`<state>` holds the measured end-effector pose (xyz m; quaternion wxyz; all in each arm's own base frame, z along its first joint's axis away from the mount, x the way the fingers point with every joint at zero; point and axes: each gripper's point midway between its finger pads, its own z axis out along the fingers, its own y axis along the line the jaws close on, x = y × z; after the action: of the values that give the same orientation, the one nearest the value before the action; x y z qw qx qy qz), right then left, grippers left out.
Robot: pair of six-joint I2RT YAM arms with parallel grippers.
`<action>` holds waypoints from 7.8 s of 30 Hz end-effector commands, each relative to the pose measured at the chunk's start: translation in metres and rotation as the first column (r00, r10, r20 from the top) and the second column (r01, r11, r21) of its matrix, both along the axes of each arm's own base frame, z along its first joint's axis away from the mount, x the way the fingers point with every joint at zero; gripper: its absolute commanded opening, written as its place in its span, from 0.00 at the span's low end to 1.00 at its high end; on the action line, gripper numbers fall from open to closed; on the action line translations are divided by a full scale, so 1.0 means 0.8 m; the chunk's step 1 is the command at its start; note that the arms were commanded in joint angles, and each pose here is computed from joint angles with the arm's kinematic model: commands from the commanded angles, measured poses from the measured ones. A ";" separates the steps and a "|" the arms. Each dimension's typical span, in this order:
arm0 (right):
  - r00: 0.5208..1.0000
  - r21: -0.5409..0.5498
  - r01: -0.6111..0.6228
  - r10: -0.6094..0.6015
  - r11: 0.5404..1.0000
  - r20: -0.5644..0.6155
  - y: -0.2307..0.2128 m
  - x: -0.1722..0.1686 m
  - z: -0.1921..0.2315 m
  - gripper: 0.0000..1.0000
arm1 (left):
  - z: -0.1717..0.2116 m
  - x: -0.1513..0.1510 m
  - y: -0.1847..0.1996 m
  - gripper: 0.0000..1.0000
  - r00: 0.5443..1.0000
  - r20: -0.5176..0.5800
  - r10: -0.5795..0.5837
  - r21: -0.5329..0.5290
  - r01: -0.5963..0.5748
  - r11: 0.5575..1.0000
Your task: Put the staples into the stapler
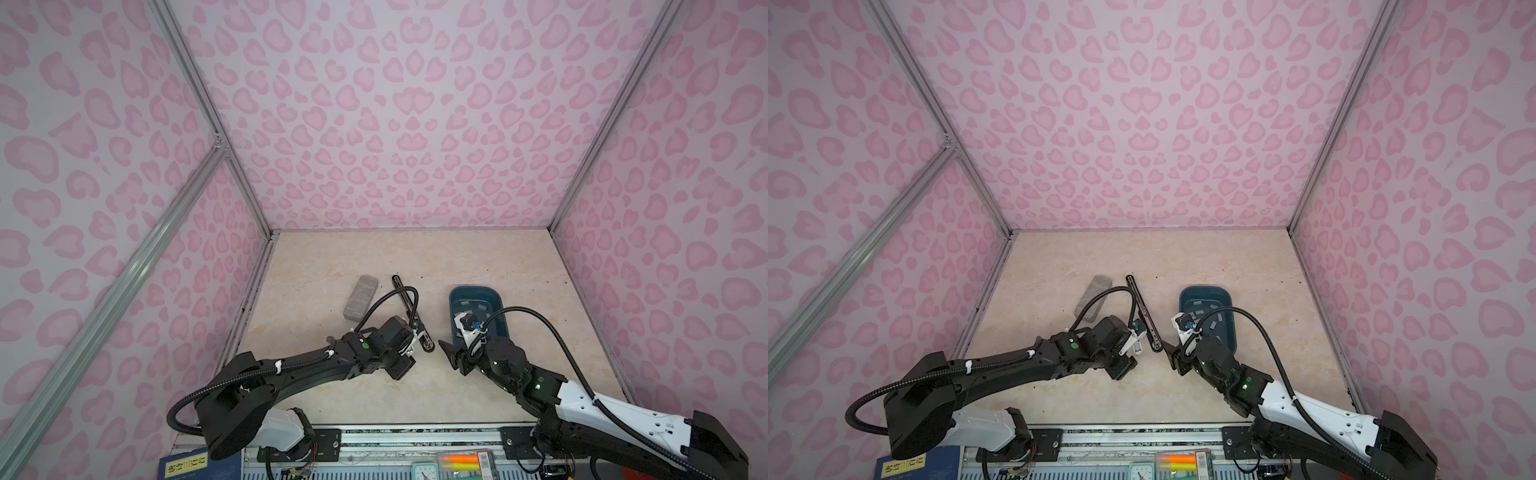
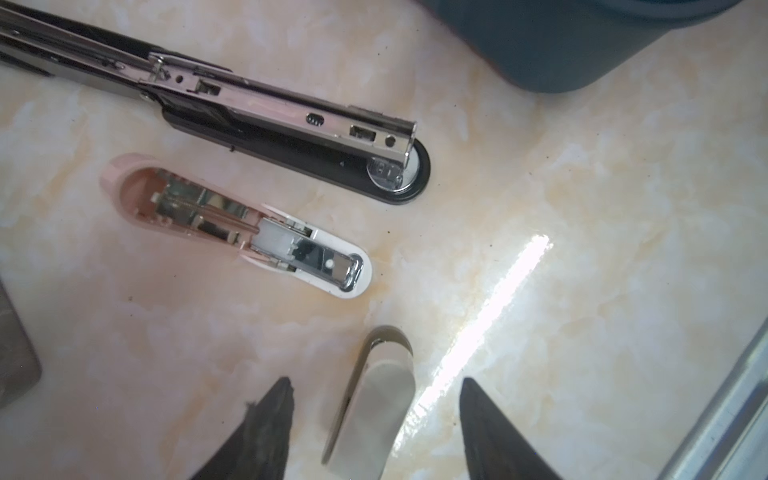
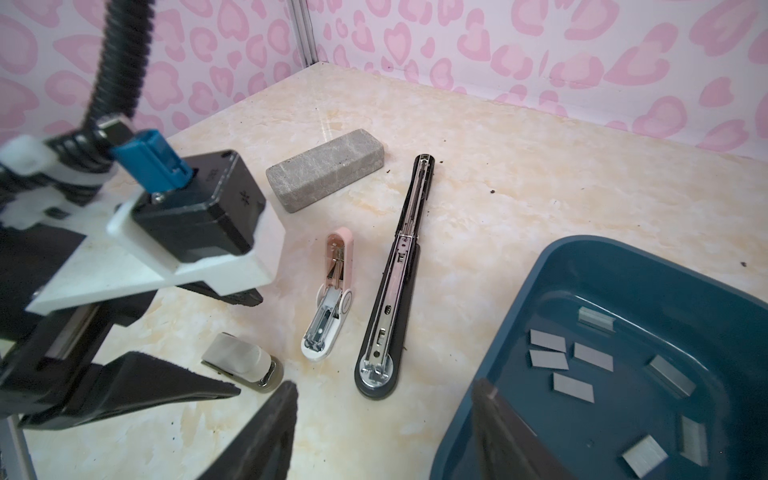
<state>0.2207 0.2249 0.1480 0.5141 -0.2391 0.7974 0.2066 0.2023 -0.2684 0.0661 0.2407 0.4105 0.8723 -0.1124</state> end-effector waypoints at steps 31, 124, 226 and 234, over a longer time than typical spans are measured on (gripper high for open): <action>1.000 0.015 -0.005 0.004 1.000 0.015 0.002 0.001 0.006 0.66 | -0.038 0.002 0.003 0.33 0.994 -0.104 0.038 0.151 -0.022 0.988; 0.988 0.190 0.079 -0.052 0.979 -0.142 0.084 -0.023 0.048 0.51 | 0.191 -0.043 -0.018 0.04 0.847 0.494 -0.195 -0.387 0.415 0.823; 0.952 0.205 -0.197 0.237 0.959 -0.195 0.174 -0.054 0.027 0.17 | 0.229 -0.049 0.015 0.04 0.804 0.591 -0.060 -0.458 0.396 0.795; 0.964 0.214 -0.169 0.207 0.962 -0.167 0.158 -0.050 0.035 0.22 | 0.229 -0.048 0.017 0.04 0.804 0.593 -0.051 -0.459 0.389 0.799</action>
<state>0.1818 0.3498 0.1606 0.4182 -0.2417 0.8099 0.3328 0.1571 -0.2570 0.2447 0.5591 0.4492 0.6377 -0.2811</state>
